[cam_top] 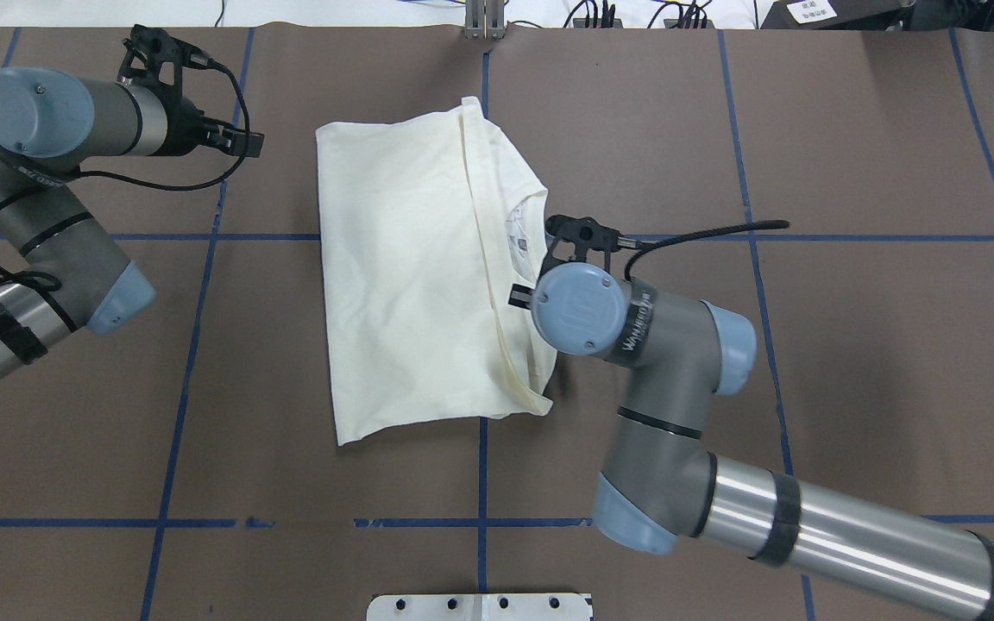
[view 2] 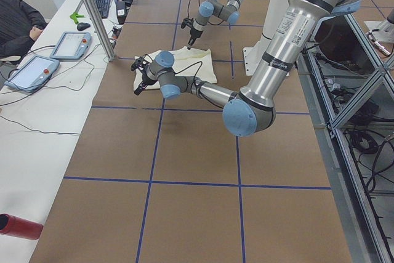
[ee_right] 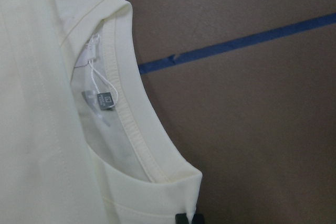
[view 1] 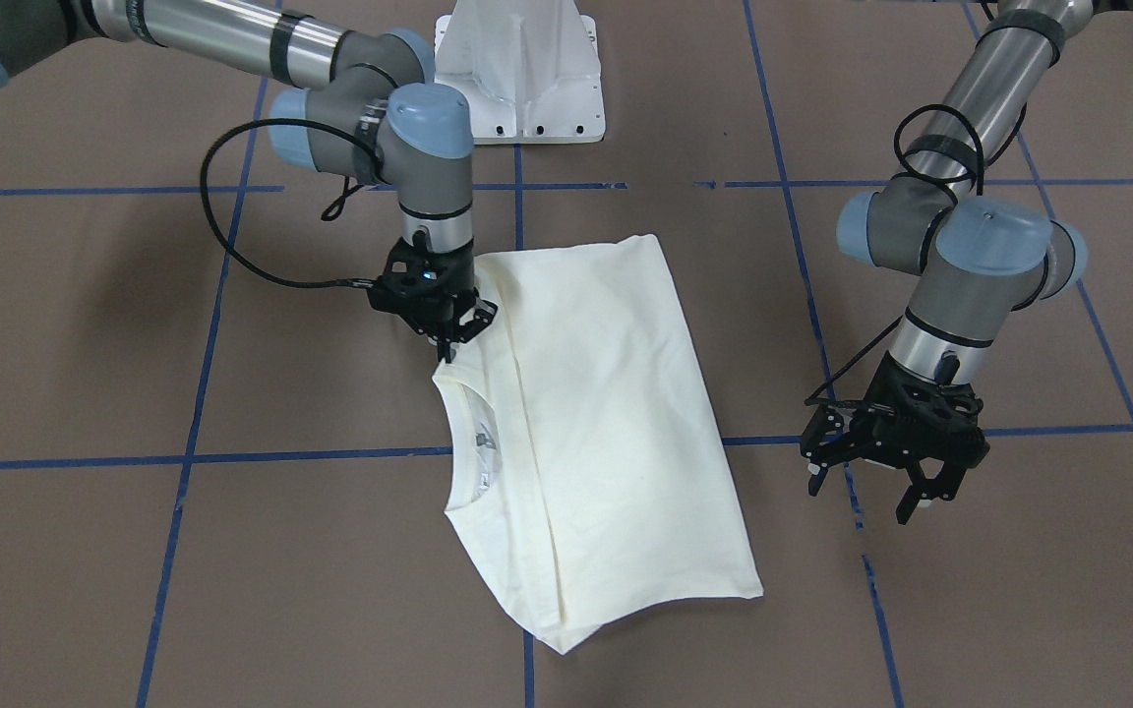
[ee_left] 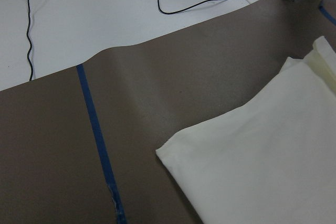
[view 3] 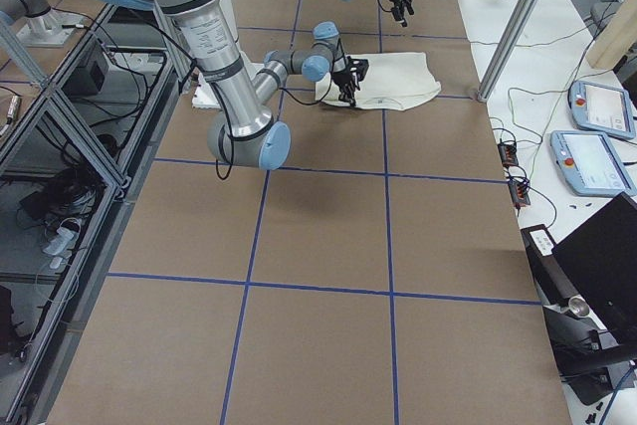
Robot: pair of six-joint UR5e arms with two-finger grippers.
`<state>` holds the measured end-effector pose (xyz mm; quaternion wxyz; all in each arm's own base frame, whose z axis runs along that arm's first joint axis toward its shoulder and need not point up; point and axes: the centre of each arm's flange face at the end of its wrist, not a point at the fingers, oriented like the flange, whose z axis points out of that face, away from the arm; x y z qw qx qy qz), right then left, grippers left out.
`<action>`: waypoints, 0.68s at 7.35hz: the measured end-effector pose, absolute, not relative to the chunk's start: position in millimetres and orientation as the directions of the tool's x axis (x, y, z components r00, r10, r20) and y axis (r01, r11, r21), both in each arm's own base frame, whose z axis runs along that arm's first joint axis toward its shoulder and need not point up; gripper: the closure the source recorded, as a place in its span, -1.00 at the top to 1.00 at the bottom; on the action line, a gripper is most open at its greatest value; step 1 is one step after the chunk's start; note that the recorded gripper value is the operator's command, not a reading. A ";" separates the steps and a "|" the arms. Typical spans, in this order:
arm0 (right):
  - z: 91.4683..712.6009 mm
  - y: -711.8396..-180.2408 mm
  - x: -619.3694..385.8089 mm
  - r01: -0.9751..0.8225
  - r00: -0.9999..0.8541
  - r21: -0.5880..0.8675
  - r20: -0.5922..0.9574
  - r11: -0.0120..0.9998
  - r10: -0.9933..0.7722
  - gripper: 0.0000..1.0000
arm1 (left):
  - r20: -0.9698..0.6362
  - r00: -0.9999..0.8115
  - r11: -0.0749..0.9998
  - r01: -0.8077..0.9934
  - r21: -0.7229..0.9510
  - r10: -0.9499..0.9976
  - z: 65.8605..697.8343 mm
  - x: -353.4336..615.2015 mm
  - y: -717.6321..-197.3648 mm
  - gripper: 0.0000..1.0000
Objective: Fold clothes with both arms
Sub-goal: 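Drag the shirt with the right gripper toward the robot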
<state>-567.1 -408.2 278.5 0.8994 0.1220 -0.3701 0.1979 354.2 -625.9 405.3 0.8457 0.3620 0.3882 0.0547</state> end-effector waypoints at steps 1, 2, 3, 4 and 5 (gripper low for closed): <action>292.0 -388.1 -554.3 -0.439 0.654 0.088 0.714 0.894 0.251 -0.08 | -0.619 0.691 0.732 0.191 0.654 0.373 405.4 354.4 -625.0 1.00; 297.4 -375.5 -551.1 -0.443 0.659 0.112 0.713 0.889 0.238 0.99 | -0.622 0.689 0.732 0.194 0.653 0.372 404.4 354.4 -624.5 1.00; 296.9 -367.8 -550.1 -0.445 0.659 0.127 0.717 0.886 0.228 1.00 | -0.631 0.682 0.736 0.200 0.647 0.370 401.8 354.3 -623.4 1.00; 293.1 -362.2 -547.2 -0.438 0.656 0.134 0.724 0.889 0.214 1.00 | -0.657 0.652 0.754 0.196 0.628 0.378 396.6 355.8 -618.5 1.00; 286.6 -356.7 -539.6 -0.412 0.655 0.146 0.733 0.899 0.181 1.00 | -0.705 0.597 0.791 0.183 0.584 0.383 392.9 354.0 -604.2 1.00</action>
